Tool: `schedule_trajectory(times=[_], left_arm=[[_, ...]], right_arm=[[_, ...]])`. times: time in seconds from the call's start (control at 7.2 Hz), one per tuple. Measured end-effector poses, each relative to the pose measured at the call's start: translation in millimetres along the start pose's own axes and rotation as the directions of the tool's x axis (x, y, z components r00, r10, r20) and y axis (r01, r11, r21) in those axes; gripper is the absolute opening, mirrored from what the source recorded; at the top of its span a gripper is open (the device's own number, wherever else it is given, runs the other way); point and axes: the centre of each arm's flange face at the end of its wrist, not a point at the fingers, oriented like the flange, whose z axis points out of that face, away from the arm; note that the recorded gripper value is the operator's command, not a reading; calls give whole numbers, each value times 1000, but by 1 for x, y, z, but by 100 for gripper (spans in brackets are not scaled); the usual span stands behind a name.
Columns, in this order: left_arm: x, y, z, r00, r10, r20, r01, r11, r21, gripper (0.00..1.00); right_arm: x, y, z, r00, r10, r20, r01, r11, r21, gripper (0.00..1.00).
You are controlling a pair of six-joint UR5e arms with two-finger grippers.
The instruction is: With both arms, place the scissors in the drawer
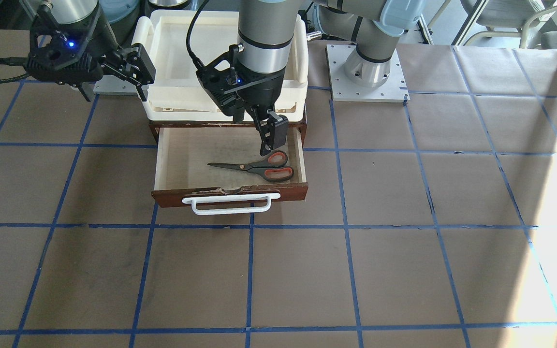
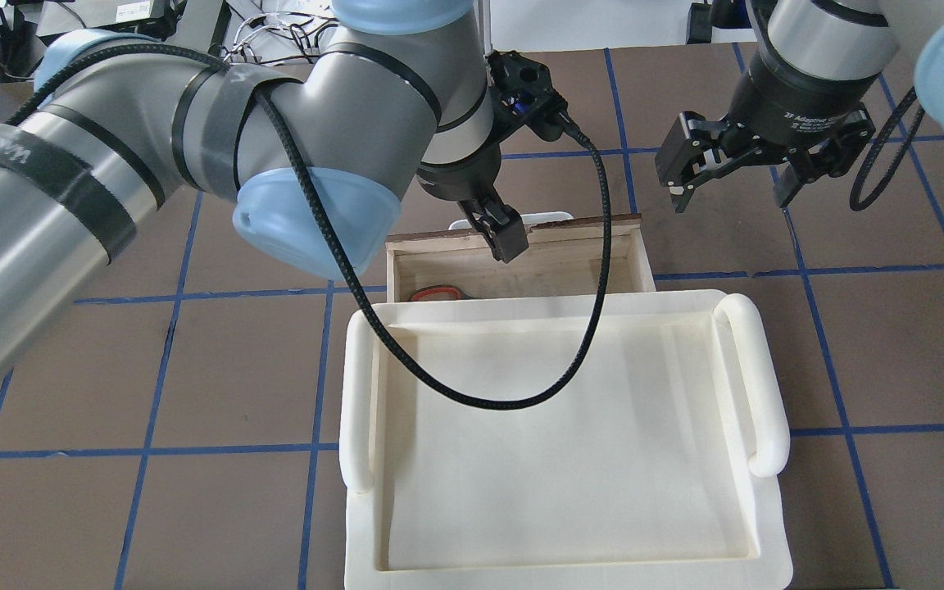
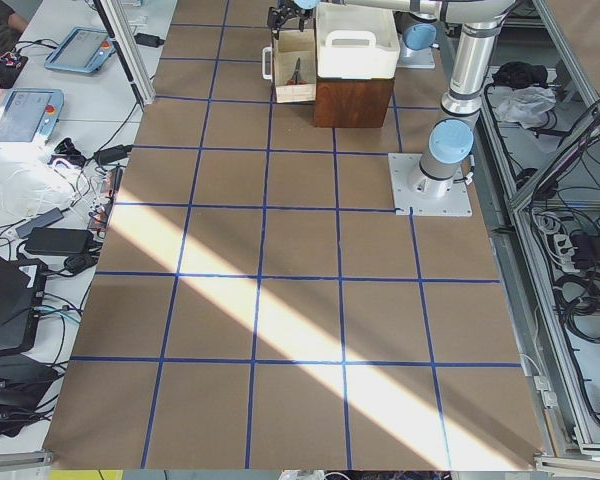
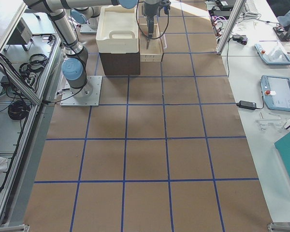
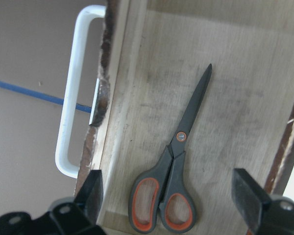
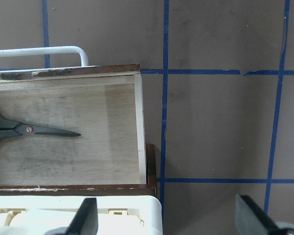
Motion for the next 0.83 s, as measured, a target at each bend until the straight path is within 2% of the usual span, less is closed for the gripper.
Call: schedule_trajectory(times=[0.14,0.28,0.42,0.69,0.83], left_arm=[[-17,11,-18,991,-135,7,135,991,-4,100],[-34,25,-31,968,-250,8,250,968,-16,100],[-53,38,-40,931,-364,11,364,931,-26,100],[-116,70,-48,828,-560,29,560,828,-25,100],[-154,92,-50,778,-628,38,628,778,-21,100]], right_arm=[[0,0,0,1000,0,0,0,1000,2,100],[0,-1,0,1000,0,1,0,1000,4,100],[0,-1,0,1000,0,2,0,1000,5,100],[0,-2,-2,1000,-1,1,1,1000,20,100],[0,-5,-4,1000,-2,1,2,999,45,100]])
